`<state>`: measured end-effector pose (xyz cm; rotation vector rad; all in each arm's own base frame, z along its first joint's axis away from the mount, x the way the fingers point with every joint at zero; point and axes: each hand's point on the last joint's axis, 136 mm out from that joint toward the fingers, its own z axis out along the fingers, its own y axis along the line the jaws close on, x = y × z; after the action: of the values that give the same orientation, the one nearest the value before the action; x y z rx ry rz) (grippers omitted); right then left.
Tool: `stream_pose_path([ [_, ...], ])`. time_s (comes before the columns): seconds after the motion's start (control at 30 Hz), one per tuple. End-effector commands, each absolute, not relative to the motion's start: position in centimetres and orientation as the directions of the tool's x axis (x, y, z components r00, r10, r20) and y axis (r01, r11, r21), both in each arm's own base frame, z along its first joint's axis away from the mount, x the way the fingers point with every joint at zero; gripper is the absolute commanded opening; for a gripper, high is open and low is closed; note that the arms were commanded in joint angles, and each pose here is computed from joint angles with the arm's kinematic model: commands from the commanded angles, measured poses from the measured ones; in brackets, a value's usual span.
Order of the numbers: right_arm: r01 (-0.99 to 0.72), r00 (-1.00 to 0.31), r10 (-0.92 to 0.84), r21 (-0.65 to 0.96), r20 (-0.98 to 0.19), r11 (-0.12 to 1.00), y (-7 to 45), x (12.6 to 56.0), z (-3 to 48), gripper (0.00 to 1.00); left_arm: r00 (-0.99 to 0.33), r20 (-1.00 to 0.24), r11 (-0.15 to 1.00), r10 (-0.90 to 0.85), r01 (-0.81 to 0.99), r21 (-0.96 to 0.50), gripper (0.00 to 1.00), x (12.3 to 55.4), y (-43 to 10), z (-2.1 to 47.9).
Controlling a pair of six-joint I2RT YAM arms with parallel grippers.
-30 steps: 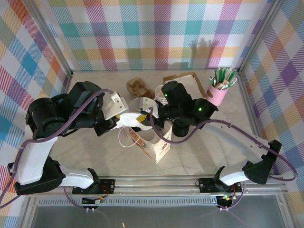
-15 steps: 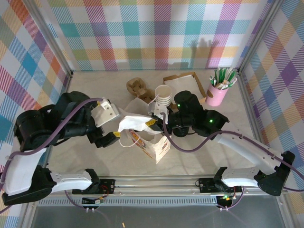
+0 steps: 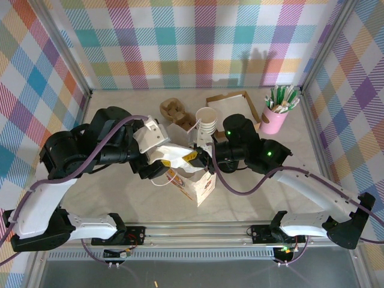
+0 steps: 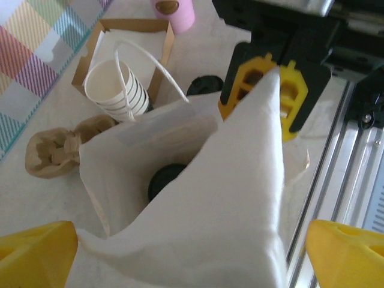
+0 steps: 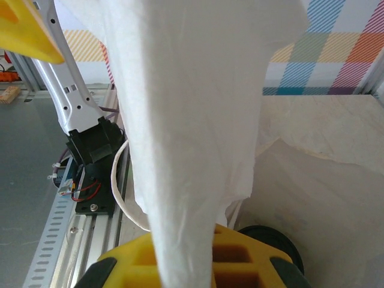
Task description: Pack the takeout coffee
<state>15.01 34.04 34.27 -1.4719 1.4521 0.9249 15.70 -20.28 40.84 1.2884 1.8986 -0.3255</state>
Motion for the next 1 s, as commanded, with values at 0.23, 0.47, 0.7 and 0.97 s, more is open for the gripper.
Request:
stream_pose_path([
  [0.23, -0.995, 0.092, -0.35, -0.097, -0.932, -0.003, 33.4, 14.0, 34.9, 0.0, -0.126, -0.729, 0.37, 0.673, 0.911, 0.185, 0.77, 14.8, -21.2, 40.4],
  [0.47, -0.995, 0.084, -0.369, -0.098, -0.925, 0.019, 33.4, 14.5, 34.2, 0.0, -0.134, -0.727, 0.371, 0.673, 0.912, 0.175, 0.18, 14.7, -21.1, 40.4],
  [0.7, -0.975, 0.002, -0.403, -0.09, -0.915, 0.201, 32.1, 17.8, 33.1, 0.7, -0.193, -0.663, 0.41, 0.723, 0.893, 0.187, 0.0, 15.2, -19.9, 40.0],
  [0.97, -0.928, -0.033, -0.397, -0.12, -0.917, 0.354, 28.6, 20.2, 33.1, 0.87, -0.322, -0.448, 0.426, 0.834, 0.892, 0.152, 0.0, 15.3, -18.3, 36.7],
])
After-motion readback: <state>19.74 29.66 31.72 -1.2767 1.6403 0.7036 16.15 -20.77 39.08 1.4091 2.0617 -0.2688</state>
